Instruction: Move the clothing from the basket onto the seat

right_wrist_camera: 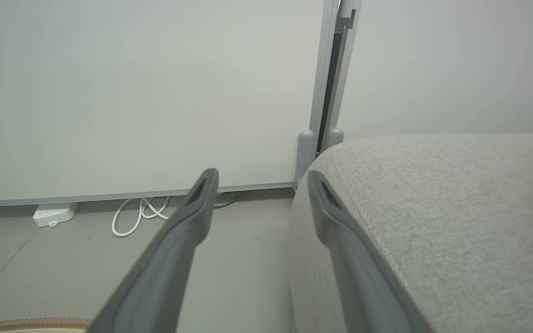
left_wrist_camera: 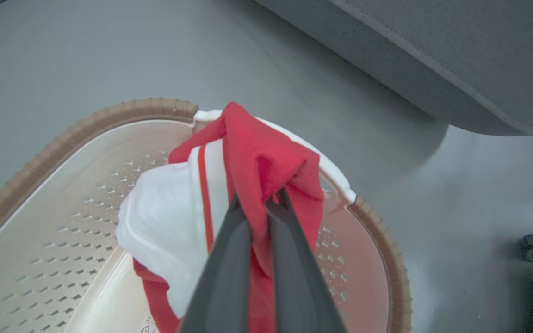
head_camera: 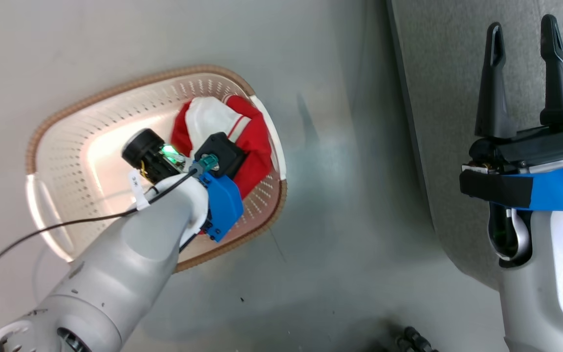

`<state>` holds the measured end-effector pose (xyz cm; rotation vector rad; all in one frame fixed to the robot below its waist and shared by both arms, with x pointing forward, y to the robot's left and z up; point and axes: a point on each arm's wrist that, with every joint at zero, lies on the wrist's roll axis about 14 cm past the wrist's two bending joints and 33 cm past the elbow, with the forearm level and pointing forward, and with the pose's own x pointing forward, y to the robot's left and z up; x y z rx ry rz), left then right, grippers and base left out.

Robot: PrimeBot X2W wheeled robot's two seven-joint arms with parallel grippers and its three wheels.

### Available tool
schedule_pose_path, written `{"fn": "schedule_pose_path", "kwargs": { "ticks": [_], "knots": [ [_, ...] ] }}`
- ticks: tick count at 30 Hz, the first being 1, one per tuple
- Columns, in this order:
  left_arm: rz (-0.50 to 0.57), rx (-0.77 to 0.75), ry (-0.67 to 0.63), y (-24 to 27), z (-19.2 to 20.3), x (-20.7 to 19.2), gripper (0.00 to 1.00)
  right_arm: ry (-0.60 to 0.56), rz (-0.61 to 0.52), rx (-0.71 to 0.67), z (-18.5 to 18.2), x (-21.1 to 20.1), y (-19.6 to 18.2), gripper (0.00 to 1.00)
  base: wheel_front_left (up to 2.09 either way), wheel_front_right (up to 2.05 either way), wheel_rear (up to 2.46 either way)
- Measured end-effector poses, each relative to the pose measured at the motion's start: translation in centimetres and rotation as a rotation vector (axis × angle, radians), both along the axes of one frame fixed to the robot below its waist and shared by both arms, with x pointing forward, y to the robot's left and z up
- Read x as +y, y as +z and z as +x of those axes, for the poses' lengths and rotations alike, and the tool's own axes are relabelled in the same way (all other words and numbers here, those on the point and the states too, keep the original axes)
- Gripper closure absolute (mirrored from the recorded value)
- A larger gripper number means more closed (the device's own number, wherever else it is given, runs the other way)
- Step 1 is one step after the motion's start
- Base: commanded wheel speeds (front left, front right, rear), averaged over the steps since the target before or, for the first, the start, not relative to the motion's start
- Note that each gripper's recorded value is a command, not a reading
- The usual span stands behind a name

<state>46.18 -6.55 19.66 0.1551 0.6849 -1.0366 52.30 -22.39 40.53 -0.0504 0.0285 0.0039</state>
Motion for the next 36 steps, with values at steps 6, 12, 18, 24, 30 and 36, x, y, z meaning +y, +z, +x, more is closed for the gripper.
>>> {"fn": "schedule_pose_path", "kwargs": {
  "ticks": [6, 12, 18, 24, 30, 36],
  "knots": [
    [-0.072, -0.048, 0.056, 4.5, 0.4, -0.1, 1.0, 0.018, 0.005, -0.029, -0.7, 0.6, 2.1, 0.0, 0.0, 0.0, 0.0],
    [-0.143, -0.131, 0.157, 10.1, 1.3, 1.1, 1.0, 0.028, 0.015, -0.053, -2.3, 0.9, 4.4, 0.0, 0.0, 0.0, 0.0],
    [-0.217, -0.239, 0.239, 16.1, 1.7, 2.5, 1.0, 0.045, 0.031, -0.082, -3.9, 1.6, 6.6, 0.0, 0.0, 0.0, 0.0],
    [-0.282, -0.364, 0.317, 21.9, 2.2, 4.2, 1.0, 0.071, 0.054, -0.113, -5.2, 2.7, 8.5, 0.0, 0.0, 0.0, 0.0],
    [-0.324, -0.483, 0.357, 27.0, 1.9, 5.7, 1.0, 0.095, 0.072, -0.145, -6.5, 3.7, 10.2, 0.0, 0.0, 0.0, 0.0],
    [-0.349, -0.567, 0.351, 30.5, 0.9, 5.9, 1.0, 0.115, 0.083, -0.16, -7.7, 4.5, 11.1, 0.0, 0.0, 0.0, 0.0]
  ]
}}
